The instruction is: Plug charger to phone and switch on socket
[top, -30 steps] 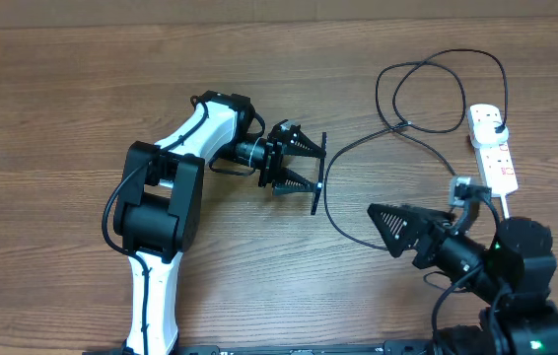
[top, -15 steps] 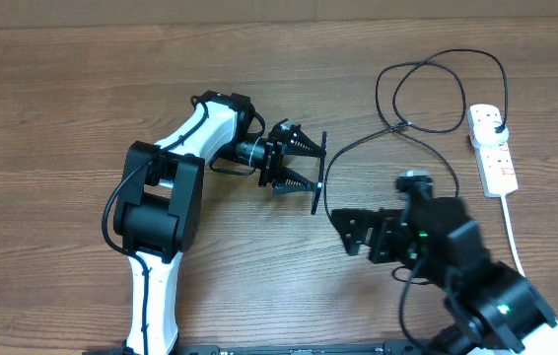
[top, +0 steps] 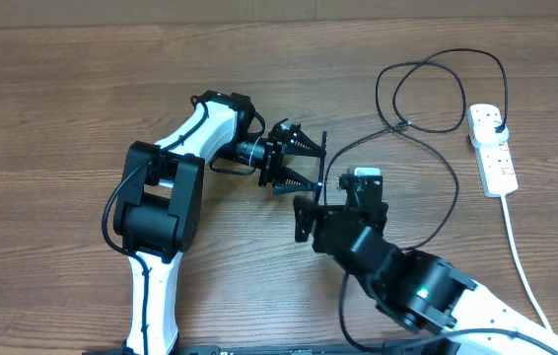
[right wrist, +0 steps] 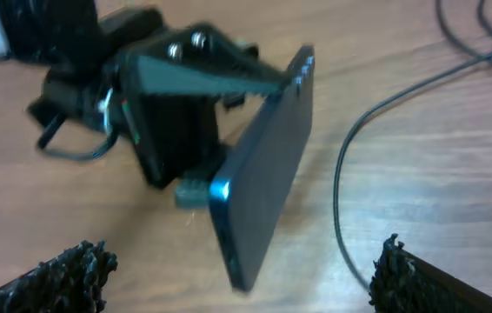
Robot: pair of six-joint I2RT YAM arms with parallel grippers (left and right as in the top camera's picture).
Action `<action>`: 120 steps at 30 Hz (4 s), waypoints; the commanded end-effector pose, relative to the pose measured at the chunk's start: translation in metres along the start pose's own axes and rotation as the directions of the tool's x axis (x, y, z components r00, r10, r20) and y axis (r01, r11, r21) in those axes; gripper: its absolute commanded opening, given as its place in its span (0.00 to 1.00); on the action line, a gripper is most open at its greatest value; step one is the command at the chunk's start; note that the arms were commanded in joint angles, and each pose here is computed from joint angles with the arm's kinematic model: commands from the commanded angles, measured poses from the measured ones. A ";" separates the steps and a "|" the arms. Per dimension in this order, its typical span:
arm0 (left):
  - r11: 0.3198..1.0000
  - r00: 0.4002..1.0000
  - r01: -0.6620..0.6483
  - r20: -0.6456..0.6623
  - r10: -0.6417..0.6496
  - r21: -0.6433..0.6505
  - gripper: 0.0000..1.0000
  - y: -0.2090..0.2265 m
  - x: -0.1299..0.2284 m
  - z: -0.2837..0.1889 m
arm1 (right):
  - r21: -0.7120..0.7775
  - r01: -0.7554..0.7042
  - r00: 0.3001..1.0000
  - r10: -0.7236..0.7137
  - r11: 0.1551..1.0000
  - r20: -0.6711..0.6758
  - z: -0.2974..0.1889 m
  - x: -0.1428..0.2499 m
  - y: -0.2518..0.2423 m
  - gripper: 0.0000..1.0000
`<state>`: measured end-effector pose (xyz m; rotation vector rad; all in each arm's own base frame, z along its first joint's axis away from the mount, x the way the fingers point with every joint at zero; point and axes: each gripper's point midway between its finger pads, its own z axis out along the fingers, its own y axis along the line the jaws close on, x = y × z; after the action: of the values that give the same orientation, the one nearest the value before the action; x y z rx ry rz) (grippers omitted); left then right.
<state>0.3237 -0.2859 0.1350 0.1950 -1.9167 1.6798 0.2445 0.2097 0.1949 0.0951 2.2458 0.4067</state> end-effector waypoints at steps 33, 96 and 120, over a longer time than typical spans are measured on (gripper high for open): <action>0.999 1.000 0.004 -0.020 -0.003 0.045 0.54 -0.007 0.003 0.004 | 0.139 0.036 0.995 -0.049 0.990 0.090 0.061 0.004 0.010 0.83; 1.000 1.000 -0.015 -0.016 0.015 0.027 0.55 -0.004 0.001 0.004 | 0.162 0.131 0.989 -0.140 0.978 0.044 0.062 0.011 0.005 0.04; 0.963 0.966 -0.226 0.097 0.242 -0.145 0.86 -0.029 0.005 -0.034 | 0.243 -0.103 0.990 0.076 0.965 0.116 0.017 -0.028 -0.052 0.04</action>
<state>0.3335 -0.2695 0.1285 0.1682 -2.0275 1.6629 0.2735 0.1854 0.1524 0.1325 2.2760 0.0928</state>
